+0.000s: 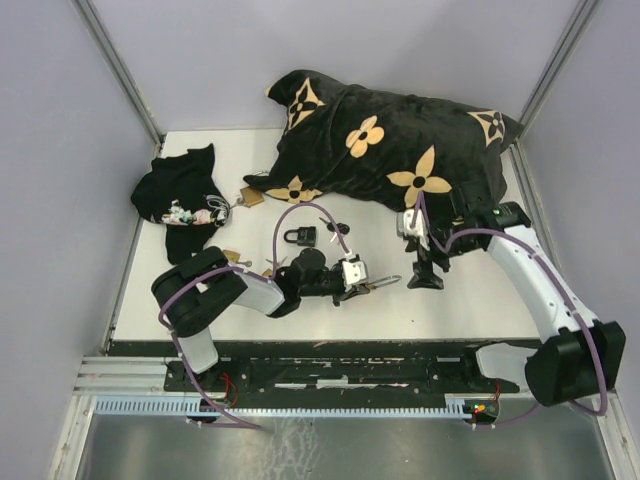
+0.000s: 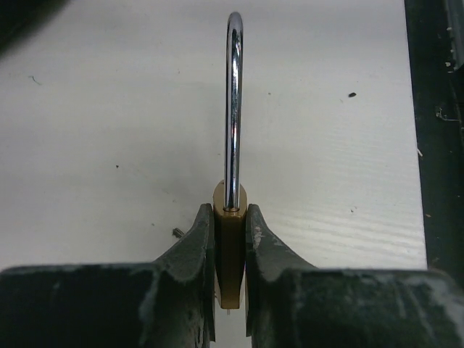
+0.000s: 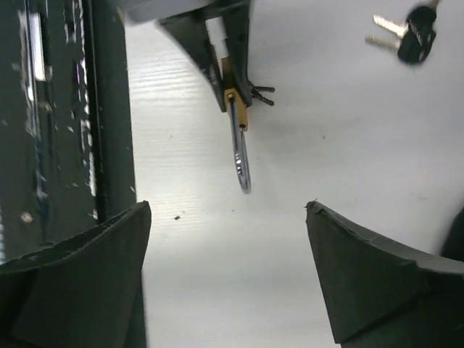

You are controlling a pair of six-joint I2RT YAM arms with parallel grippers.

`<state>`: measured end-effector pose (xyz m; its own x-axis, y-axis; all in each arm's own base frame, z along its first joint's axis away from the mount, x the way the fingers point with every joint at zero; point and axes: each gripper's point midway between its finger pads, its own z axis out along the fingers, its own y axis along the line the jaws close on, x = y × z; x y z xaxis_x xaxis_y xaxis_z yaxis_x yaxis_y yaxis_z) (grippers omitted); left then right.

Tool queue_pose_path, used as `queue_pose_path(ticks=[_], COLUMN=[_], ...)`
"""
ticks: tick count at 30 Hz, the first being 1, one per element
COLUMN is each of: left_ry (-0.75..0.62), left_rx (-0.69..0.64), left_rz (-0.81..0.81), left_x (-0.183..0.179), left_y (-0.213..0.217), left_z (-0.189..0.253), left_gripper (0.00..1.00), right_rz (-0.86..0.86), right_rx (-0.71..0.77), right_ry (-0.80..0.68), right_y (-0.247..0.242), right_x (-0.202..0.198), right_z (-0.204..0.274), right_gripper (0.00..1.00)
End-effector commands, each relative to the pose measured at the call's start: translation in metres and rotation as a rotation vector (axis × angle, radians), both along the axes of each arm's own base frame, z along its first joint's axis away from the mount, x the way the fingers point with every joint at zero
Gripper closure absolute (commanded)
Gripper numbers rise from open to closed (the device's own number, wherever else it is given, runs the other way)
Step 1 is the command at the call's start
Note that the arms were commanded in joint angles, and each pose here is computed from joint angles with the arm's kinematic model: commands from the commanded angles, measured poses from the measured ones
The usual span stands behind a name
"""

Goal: Lock with the key
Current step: Pick up the lock from the center of the board, then lock the lock.

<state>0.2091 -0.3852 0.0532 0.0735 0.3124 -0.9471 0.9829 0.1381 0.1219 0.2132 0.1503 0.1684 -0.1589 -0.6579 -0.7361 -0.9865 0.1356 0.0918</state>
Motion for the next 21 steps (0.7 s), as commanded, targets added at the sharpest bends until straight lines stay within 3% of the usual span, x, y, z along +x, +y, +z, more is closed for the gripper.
queue_pose_path(ticks=[1,9,13,21], left_ry=[0.030,0.034,0.028,0.019], left_rx=[-0.141,-0.180,-0.189,-0.203], left_rz=[-0.051,-0.036,-0.029,0.001], left_x=[-0.011,-0.019,-0.018,-0.016], left_y=[-0.003,0.007,0.008,0.013], left_z=[0.039,0.033,0.034,0.033], left_gripper=[0.97,0.97,0.97,0.97], right_rz=[0.396,0.300,0.304,0.347], right_rx=[0.098,0.083,0.079,0.089], right_ry=[-0.258,-0.224,-0.179,-0.100], right_y=[0.007,0.019,0.029,0.041], right_x=[-0.035,0.012,0.017,0.001], right_z=[-0.019,-0.049,-0.060,-0.065], right_gripper=[0.00,0.12,0.24,0.70])
